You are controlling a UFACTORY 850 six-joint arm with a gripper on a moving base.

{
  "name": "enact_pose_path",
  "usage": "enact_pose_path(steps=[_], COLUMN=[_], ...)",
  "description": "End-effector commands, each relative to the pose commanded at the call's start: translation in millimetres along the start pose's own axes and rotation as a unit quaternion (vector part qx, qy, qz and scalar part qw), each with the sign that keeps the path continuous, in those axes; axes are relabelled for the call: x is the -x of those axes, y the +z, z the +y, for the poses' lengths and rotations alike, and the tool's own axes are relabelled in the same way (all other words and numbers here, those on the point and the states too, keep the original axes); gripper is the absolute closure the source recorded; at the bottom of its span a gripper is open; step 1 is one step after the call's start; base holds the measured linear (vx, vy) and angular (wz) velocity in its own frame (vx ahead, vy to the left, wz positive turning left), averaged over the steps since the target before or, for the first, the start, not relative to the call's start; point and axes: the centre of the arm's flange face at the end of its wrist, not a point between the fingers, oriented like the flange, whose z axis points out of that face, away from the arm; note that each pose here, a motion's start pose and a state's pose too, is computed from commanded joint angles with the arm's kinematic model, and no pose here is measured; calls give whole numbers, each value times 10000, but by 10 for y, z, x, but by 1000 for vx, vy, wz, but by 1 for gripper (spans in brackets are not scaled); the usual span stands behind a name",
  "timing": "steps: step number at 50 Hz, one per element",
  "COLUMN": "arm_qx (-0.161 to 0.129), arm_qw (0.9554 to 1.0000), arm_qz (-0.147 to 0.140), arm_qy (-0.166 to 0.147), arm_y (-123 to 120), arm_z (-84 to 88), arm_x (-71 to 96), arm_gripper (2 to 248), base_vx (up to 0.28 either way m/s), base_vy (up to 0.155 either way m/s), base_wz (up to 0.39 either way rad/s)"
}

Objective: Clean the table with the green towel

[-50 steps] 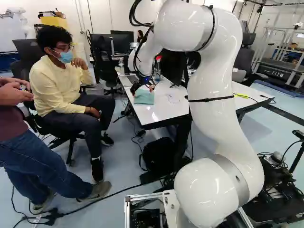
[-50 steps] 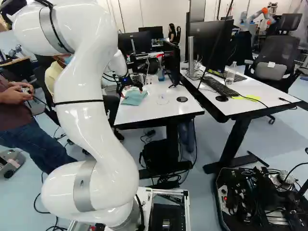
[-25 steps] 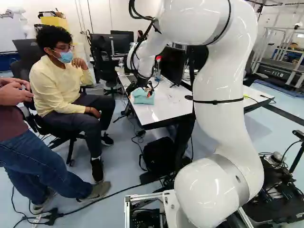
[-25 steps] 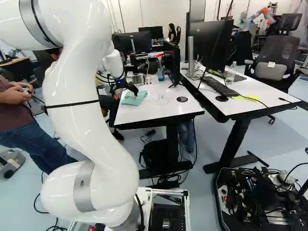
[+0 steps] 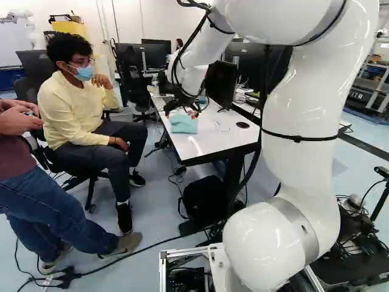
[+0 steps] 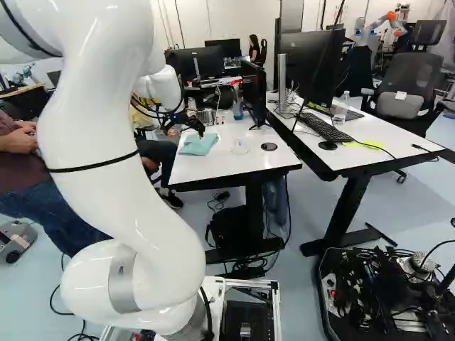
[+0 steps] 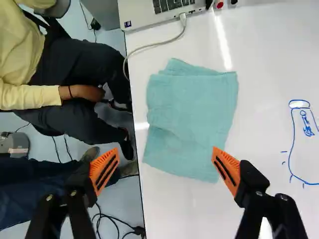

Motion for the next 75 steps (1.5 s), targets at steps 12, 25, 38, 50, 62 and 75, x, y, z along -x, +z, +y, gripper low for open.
enact_pose_path(steps=[12, 25, 38, 50, 62, 75], arm_qx=[30, 33, 57, 101, 101, 93], arm_qw=[9990, 9994, 9991, 9957, 9973, 9994], arm_qz=[424, 306, -428, -911, -712, -281], arm_qy=[-127, -127, 27, 168, 176, 155], arm_y=[-66, -56, 114, 325, 475, 550], arm_z=[10, 12, 80, 194, 195, 167], arm_x=[-9, 18, 114, 87, -117, -281], arm_gripper=[3, 3, 3, 3, 3, 3], base_vx=[0, 0, 0, 0, 0, 0], base_vy=[0, 0, 0, 0, 0, 0], base_wz=[0, 0, 0, 0, 0, 0])
